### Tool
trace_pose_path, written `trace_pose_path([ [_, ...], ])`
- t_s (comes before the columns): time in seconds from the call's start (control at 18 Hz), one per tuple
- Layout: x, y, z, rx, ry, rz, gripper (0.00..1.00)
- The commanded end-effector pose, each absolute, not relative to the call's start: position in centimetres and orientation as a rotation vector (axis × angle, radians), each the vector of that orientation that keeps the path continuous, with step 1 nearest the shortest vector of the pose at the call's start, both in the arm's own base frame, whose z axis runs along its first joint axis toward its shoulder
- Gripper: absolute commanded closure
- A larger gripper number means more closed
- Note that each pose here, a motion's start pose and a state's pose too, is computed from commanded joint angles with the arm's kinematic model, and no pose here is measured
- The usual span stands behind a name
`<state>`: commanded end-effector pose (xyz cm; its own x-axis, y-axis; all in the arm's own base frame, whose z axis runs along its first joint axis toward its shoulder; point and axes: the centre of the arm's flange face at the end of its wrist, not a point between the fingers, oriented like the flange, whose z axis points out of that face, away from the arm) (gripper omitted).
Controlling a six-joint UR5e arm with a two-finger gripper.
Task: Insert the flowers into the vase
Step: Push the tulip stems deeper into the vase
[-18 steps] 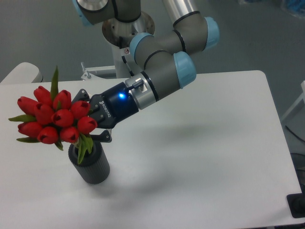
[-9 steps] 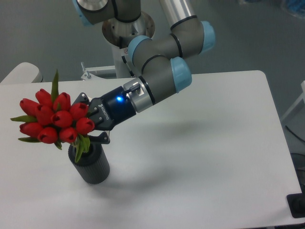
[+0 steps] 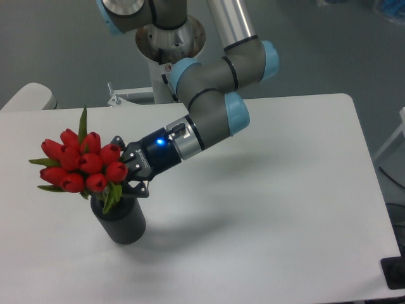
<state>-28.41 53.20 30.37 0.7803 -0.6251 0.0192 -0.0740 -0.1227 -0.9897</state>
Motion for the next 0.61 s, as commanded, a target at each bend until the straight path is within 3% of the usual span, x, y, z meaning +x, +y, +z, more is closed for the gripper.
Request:
trace_pose_path([
  [0.17, -28.5, 52.1, 28.9, -1.650, 0.553, -0.507, 0.73],
  [0.61, -29.5, 51.7, 27.9, -1.654, 0.538, -0.499, 0.37],
])
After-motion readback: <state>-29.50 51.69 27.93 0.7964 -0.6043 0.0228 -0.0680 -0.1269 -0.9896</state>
